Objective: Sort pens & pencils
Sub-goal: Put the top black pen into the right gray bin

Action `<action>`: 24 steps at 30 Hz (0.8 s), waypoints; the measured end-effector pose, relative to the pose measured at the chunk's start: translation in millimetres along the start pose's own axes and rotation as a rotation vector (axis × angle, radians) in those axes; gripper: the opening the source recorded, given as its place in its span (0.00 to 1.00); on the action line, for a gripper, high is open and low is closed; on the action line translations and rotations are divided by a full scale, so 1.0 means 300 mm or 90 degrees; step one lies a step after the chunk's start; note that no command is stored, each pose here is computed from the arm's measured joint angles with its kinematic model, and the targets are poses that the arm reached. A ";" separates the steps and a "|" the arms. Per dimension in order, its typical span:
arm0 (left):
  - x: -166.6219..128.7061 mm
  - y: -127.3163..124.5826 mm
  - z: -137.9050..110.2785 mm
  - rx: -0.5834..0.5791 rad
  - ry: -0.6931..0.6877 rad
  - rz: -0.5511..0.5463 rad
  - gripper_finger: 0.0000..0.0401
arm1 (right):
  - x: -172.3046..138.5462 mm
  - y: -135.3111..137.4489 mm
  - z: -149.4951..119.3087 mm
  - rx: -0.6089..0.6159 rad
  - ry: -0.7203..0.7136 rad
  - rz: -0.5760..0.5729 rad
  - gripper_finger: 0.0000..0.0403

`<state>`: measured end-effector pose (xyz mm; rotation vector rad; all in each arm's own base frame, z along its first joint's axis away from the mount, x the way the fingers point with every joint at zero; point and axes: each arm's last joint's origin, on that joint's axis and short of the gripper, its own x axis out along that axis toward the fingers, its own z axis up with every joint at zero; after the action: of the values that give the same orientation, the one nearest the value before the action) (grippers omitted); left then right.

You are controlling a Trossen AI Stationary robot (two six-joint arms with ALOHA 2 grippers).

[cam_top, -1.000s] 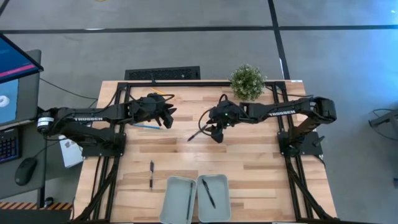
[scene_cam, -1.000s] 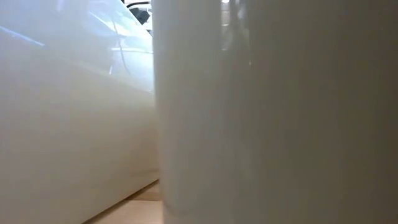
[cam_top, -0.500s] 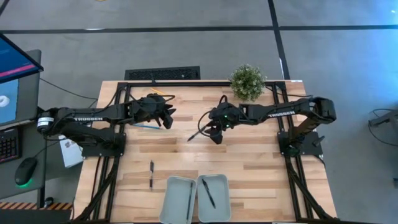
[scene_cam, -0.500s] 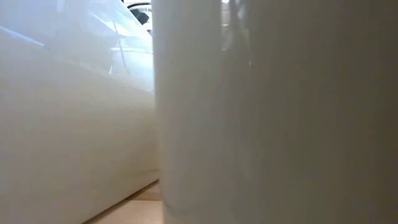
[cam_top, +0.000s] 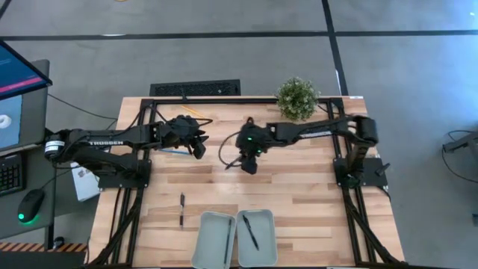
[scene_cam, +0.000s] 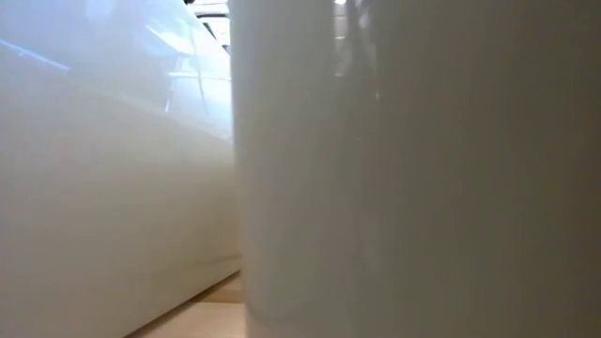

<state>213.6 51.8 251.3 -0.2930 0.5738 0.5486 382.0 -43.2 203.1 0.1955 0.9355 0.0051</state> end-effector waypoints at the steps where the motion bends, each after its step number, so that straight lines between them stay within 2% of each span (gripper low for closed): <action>1: 0.000 0.001 -0.005 0.007 0.011 -0.003 0.28 | 0.009 -0.001 0.007 -0.012 0.024 -0.002 0.50; 4: -0.001 0.004 -0.019 0.025 0.039 -0.001 0.28 | 0.042 -0.005 0.026 -0.058 0.081 -0.003 0.50; 10: -0.002 0.011 -0.035 0.044 0.071 0.013 0.28 | 0.059 -0.006 0.074 -0.145 0.088 0.001 0.50; 20: -0.003 0.015 -0.045 0.087 0.092 0.017 0.28 | 0.048 -0.053 0.082 -0.134 0.080 -0.012 0.50; 24: -0.004 0.016 -0.046 0.087 0.094 0.017 0.28 | 0.049 -0.052 0.082 -0.174 0.083 -0.023 0.50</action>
<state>204.3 49.5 240.2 -0.1971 0.7550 0.5137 409.0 -61.3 202.9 -0.0766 1.0572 0.1132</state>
